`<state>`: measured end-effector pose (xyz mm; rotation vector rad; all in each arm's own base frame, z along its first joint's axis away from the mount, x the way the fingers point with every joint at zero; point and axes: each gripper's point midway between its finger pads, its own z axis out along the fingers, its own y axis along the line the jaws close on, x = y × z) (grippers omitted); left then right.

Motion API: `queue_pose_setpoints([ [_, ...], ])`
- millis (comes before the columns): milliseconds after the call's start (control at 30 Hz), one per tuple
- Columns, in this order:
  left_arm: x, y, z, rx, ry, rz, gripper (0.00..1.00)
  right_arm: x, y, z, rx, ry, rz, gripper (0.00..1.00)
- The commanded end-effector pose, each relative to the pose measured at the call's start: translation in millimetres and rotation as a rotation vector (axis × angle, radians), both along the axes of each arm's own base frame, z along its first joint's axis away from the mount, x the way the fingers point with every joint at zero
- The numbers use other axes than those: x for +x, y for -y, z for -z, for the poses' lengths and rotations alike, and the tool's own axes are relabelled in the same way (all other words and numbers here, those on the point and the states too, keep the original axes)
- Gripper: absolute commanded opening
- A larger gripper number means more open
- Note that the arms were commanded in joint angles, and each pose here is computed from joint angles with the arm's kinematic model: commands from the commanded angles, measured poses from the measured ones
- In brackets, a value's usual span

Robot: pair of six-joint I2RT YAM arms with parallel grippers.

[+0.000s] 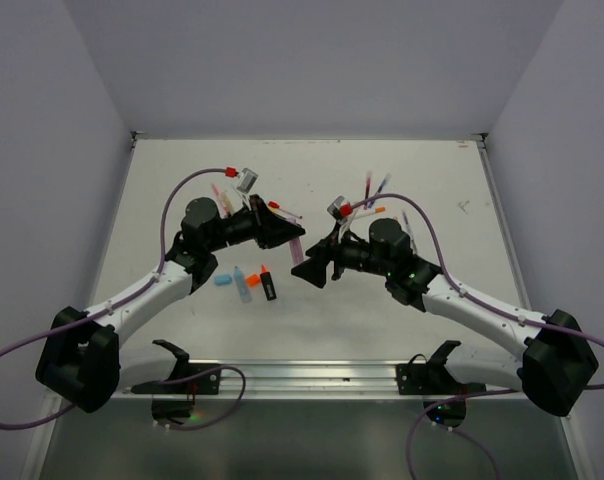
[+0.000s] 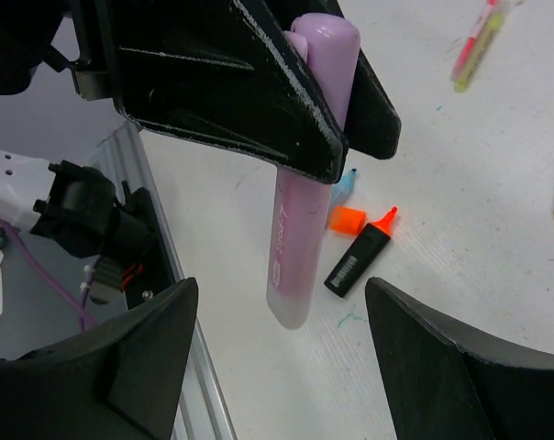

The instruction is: Open the pen caps

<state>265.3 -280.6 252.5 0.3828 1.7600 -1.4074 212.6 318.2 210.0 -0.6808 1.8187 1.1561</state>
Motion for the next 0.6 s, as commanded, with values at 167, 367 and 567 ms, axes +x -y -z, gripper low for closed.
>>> queue_pose_setpoints([
  [167,-34,3,-37,-0.123,0.131,0.152,0.0,-8,-15,-42,0.097,0.067,-0.106,0.73],
  [367,-40,3,-46,-0.161,0.164,0.175,0.0,-8,-21,-46,0.111,0.061,-0.139,0.63],
  [567,-43,3,-52,-0.182,0.191,0.183,0.0,-14,-28,-44,0.122,0.034,-0.191,0.42],
])
